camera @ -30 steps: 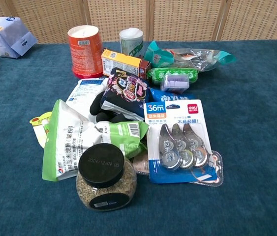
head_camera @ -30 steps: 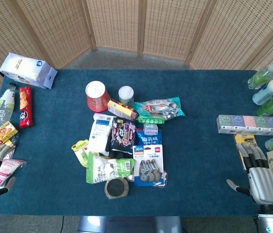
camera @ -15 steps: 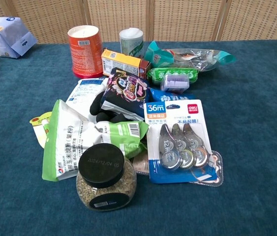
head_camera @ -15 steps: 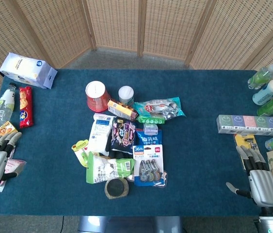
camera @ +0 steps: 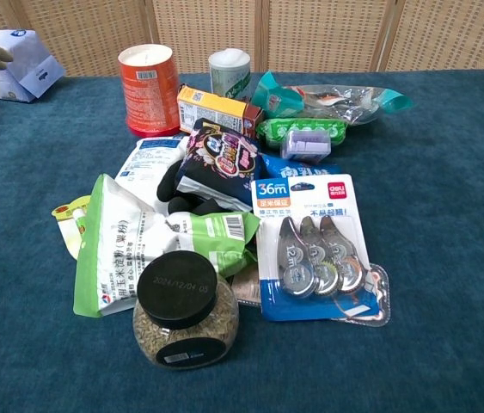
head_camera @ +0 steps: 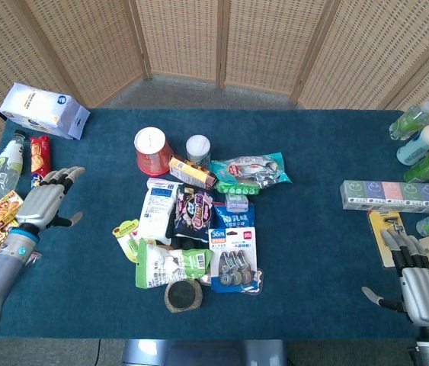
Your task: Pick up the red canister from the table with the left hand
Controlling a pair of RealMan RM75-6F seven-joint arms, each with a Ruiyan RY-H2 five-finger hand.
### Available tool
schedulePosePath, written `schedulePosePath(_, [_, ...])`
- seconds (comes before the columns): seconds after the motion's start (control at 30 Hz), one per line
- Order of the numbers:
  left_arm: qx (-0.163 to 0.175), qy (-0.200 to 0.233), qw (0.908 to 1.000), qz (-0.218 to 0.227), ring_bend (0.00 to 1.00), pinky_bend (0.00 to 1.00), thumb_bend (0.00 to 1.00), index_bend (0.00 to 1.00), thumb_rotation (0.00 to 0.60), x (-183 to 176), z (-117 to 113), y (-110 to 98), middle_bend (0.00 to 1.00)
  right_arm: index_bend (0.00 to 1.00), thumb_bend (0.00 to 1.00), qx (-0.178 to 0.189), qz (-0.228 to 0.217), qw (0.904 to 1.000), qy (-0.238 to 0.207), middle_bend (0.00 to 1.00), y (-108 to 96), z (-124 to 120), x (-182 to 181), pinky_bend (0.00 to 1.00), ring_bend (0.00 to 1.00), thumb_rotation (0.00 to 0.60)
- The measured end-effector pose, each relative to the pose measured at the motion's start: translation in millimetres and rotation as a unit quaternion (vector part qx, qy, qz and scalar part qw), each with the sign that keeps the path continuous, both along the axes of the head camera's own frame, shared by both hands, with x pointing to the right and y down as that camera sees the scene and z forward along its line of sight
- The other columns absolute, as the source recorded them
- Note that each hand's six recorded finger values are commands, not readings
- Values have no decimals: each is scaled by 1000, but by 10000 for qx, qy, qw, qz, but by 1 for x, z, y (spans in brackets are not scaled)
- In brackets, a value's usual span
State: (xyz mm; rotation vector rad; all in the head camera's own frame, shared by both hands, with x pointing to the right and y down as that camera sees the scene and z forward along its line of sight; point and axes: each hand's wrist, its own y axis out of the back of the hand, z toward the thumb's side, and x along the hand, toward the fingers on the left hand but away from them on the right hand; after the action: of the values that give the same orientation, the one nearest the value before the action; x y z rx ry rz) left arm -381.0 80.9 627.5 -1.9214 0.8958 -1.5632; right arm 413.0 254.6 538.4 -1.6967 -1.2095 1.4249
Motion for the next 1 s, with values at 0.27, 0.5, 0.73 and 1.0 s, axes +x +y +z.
schedulePosePath(0.27, [191, -191, 9995, 177, 0, 0, 316, 0, 600, 39, 27, -44, 0, 0, 148, 59, 179, 9998, 57, 0, 0, -6, 14, 0, 0, 568])
schedulePosePath(0.5, [293, -354, 9987, 202, 0, 0, 258, 0, 600, 65, 45, -76, 0, 0, 148, 108, 371, 9992, 111, 0, 3, -14, 26, 0, 0, 567])
schedulePosePath(0.73, [298, -360, 9988, 130, 0, 0, 144, 0, 600, 96, 63, -103, 0, 0, 148, 176, 595, 9979, 178, 0, 13, -23, 38, 0, 0, 569])
schedulePosePath(1.0, [347, -388, 9986, 101, 0, 0, 110, 0, 600, 122, 75, -124, 0, 0, 147, 228, 792, 9965, 170, 0, 20, -30, 48, 0, 0, 551])
